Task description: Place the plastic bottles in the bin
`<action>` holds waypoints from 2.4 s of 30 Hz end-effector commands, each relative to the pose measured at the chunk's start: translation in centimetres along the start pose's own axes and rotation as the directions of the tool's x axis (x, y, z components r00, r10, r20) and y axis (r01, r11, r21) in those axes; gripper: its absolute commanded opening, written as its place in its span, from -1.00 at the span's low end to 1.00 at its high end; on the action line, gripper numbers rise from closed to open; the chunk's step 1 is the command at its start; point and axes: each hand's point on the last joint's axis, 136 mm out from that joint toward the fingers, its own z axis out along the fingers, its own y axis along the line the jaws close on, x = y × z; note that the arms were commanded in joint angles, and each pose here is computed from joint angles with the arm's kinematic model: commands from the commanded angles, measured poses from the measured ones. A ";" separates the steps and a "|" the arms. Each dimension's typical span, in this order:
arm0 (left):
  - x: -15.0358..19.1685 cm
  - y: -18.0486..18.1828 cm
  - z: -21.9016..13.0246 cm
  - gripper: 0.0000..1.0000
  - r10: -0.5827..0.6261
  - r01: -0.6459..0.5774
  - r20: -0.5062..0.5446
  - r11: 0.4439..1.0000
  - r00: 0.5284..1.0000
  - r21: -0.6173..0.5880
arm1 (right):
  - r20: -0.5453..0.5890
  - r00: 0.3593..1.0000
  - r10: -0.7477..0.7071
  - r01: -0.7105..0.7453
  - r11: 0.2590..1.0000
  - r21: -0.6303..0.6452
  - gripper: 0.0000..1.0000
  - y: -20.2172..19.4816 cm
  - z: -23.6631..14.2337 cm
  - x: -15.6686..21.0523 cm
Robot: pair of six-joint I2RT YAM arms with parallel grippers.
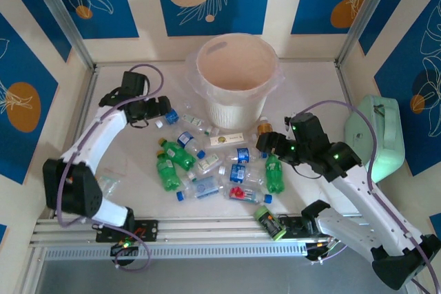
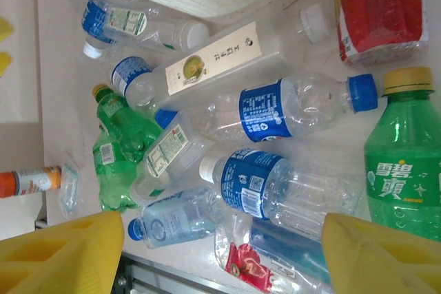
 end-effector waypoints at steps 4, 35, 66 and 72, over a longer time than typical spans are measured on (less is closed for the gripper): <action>-3.4 -1.3 3.1 0.91 0.091 -0.092 0.014 0.995 0.996 0.031 | -0.028 1.000 0.004 -0.003 1.000 0.003 0.52 -0.1 0.2 1.2; 0.5 -0.3 13.0 1.00 0.163 -0.157 -0.240 0.987 0.957 0.044 | -0.040 0.999 0.005 -0.004 1.000 0.019 0.57 0.0 0.1 1.2; 1.5 2.4 16.1 0.46 0.097 -0.134 -0.318 0.986 0.943 -0.095 | -0.055 0.998 -0.006 0.008 1.000 0.027 0.60 0.1 0.8 1.4; 1.2 2.3 15.6 0.30 0.088 -0.125 -0.308 0.987 0.947 -0.102 | -0.049 0.999 -0.006 0.008 0.999 0.034 0.59 0.0 0.8 1.4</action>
